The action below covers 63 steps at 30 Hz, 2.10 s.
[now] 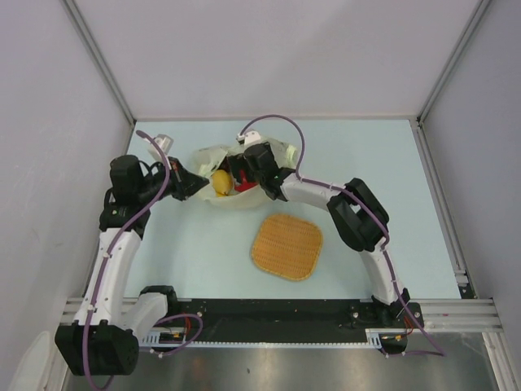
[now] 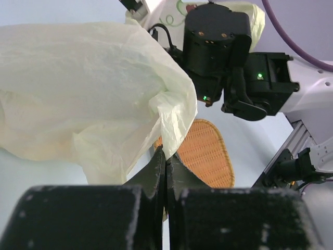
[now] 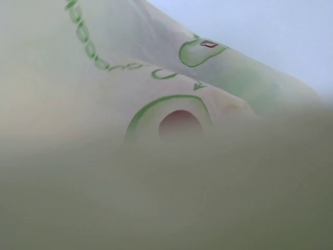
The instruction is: Take the fake fruits out of the plastic bag
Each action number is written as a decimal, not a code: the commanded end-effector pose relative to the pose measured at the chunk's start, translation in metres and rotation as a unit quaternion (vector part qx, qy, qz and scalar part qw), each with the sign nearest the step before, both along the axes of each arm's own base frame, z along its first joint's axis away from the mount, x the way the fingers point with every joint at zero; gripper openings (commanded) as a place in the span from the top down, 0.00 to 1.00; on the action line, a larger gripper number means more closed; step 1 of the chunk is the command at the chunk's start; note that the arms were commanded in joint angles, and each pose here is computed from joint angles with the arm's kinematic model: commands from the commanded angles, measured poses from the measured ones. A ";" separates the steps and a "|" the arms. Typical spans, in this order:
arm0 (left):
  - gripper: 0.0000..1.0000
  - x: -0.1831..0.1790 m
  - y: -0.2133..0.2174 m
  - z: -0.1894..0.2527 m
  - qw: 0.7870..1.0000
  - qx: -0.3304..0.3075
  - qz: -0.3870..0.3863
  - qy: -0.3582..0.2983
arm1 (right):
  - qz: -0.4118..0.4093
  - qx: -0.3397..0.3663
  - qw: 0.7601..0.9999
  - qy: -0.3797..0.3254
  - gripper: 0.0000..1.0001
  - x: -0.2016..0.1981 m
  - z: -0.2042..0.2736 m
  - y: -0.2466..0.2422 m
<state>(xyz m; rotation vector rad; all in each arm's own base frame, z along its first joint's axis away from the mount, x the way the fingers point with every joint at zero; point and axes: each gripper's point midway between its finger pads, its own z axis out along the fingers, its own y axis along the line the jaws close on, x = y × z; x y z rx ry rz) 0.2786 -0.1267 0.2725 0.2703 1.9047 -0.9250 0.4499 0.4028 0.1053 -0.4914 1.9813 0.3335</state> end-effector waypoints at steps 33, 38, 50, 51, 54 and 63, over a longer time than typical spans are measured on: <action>1.00 0.003 -0.001 0.003 1.000 -0.019 -0.001 -0.002 | 0.256 0.030 0.966 0.018 1.00 -0.104 0.045 -0.006; 1.00 -0.003 -0.004 0.002 1.000 -0.023 -0.012 -0.009 | 0.149 0.084 0.984 0.040 0.84 -0.083 0.048 -0.018; 1.00 -0.011 -0.013 0.010 0.998 -0.012 -0.057 -0.008 | 0.023 0.179 0.980 0.089 0.65 -0.017 0.045 -0.028; 1.00 -0.007 -0.015 0.015 0.998 -0.012 -0.064 -0.011 | 0.017 0.185 0.978 0.096 0.66 -0.013 0.042 -0.028; 1.00 -0.005 -0.025 0.025 0.996 -0.002 -0.084 -0.025 | 0.022 0.192 0.976 0.096 0.67 -0.010 0.043 -0.021; 1.00 0.011 -0.042 0.032 0.993 -0.005 -0.111 -0.034 | -0.170 0.075 0.978 -0.093 0.56 0.085 0.085 -0.110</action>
